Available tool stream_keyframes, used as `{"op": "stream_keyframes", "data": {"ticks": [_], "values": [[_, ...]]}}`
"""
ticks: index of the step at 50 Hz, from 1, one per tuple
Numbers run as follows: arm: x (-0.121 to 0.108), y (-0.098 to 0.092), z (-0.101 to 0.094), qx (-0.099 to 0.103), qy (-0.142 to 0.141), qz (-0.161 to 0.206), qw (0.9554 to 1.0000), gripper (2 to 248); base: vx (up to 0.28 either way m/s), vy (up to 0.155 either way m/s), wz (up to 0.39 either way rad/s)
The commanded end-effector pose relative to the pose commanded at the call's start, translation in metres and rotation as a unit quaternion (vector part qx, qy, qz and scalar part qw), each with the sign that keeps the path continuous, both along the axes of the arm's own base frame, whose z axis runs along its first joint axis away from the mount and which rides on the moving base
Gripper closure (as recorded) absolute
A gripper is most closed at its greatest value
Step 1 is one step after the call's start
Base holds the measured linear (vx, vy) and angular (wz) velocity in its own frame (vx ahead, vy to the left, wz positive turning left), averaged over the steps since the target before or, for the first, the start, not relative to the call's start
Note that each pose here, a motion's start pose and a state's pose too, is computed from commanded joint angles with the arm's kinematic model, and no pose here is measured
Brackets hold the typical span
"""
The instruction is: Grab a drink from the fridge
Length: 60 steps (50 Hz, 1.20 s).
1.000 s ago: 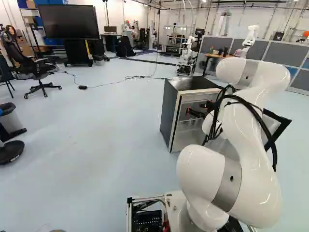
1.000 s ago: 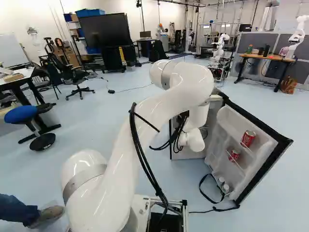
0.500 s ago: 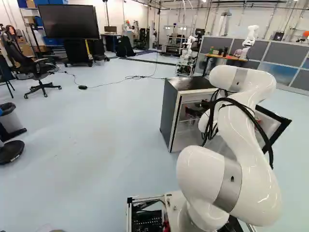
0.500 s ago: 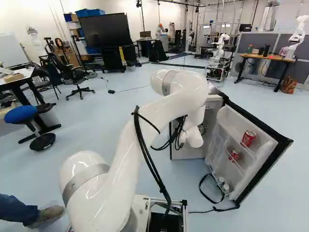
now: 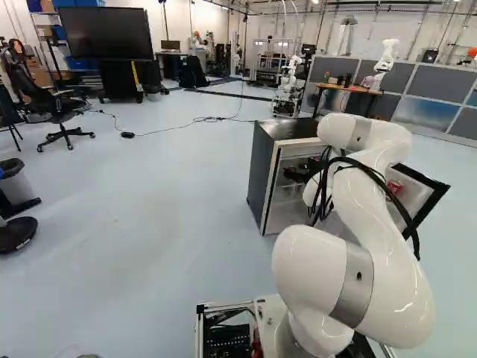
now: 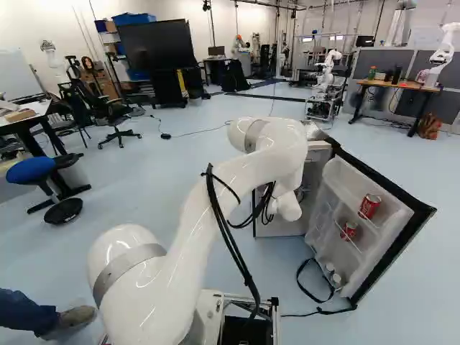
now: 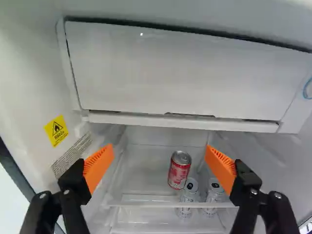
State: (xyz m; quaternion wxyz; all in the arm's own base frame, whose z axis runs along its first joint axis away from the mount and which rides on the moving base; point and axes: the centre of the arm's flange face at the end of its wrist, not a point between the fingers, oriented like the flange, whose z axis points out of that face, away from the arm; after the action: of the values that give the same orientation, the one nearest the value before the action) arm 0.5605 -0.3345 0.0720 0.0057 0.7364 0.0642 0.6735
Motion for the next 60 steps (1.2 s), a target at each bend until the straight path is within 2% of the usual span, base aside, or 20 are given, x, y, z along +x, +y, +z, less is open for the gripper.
{"op": "stream_keyframes", "data": {"ticks": [9,60], "values": [[0.008,-0.002,-0.011,-0.003,0.002,-0.002,1.0000,3,0.000,0.000,0.000],[0.058,-0.023,-0.040,-0.033,0.021,-0.022,0.9990,3,0.000,0.000,0.000]]}}
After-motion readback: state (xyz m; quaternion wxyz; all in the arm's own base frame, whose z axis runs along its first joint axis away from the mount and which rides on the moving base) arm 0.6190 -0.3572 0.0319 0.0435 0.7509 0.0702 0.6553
